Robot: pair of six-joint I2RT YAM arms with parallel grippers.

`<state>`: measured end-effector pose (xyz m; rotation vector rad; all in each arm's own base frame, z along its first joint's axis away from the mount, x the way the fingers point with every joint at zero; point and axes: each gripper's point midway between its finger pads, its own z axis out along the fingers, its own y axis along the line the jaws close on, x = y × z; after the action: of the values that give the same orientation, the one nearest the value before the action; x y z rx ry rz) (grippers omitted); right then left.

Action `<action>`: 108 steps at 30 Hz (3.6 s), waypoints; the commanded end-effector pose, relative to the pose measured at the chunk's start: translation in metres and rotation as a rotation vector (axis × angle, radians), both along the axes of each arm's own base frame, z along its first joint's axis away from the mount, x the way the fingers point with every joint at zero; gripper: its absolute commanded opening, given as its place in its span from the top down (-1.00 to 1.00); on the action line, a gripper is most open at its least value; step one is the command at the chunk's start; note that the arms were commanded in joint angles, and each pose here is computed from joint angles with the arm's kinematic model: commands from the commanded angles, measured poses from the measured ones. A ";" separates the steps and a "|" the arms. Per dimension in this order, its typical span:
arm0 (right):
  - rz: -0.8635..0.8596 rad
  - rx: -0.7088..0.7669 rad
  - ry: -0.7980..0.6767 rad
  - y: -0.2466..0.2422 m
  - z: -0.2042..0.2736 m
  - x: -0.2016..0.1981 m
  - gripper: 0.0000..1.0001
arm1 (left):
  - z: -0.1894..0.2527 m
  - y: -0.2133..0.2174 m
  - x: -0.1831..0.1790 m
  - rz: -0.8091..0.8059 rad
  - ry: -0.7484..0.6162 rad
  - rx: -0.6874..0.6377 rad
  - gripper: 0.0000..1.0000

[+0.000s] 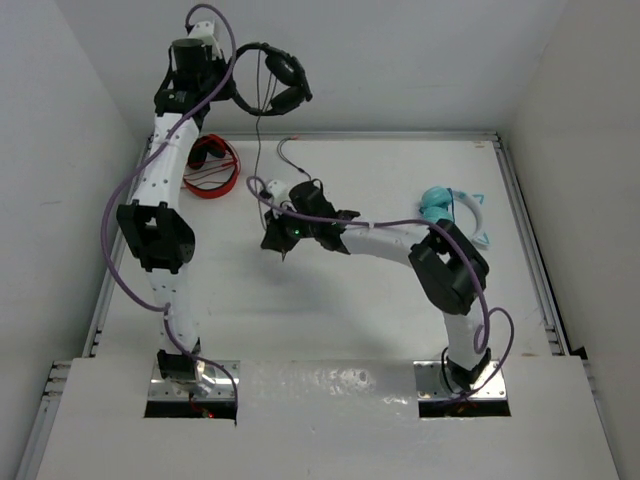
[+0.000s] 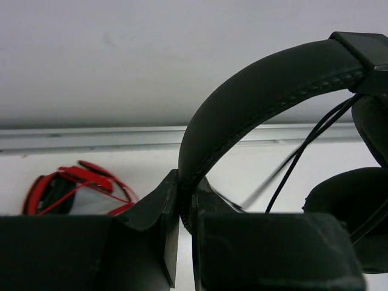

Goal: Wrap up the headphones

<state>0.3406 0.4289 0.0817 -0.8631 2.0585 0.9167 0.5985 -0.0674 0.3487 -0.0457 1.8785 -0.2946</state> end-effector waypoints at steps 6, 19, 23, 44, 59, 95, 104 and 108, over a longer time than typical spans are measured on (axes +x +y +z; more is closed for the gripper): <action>0.285 0.057 -0.071 0.021 0.081 -0.059 1.00 | -0.025 0.050 0.043 0.213 -0.094 0.234 1.00; -0.444 -0.009 -0.605 -0.159 0.297 0.102 1.00 | -0.129 0.003 0.002 -0.291 0.084 0.645 1.00; -0.624 -0.264 -0.813 -0.211 0.304 0.144 1.00 | -0.131 -0.013 -0.020 -0.470 0.114 0.679 1.00; -0.826 0.088 -0.470 -0.258 0.199 0.259 0.83 | -0.002 -0.086 -0.135 -0.767 0.119 0.270 1.00; -0.753 0.217 -0.218 -0.151 0.047 0.250 0.05 | 0.081 -0.105 -0.126 -0.720 -0.111 0.106 1.00; -0.091 0.073 -0.296 -0.048 -0.011 0.124 -0.43 | 0.134 -0.080 -0.080 -0.512 -0.287 0.004 1.00; -0.226 0.187 -0.114 -0.016 -0.036 0.132 1.00 | 0.116 -0.045 -0.048 -0.279 -0.232 -0.010 1.00; -0.007 0.088 -0.106 0.023 -0.038 0.065 1.00 | 0.105 -0.030 -0.030 -0.187 -0.223 -0.012 1.00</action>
<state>0.4578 0.3995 0.0063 -0.6401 1.9959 0.8138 0.5473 -0.1229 0.4346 0.2904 1.7420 -0.4890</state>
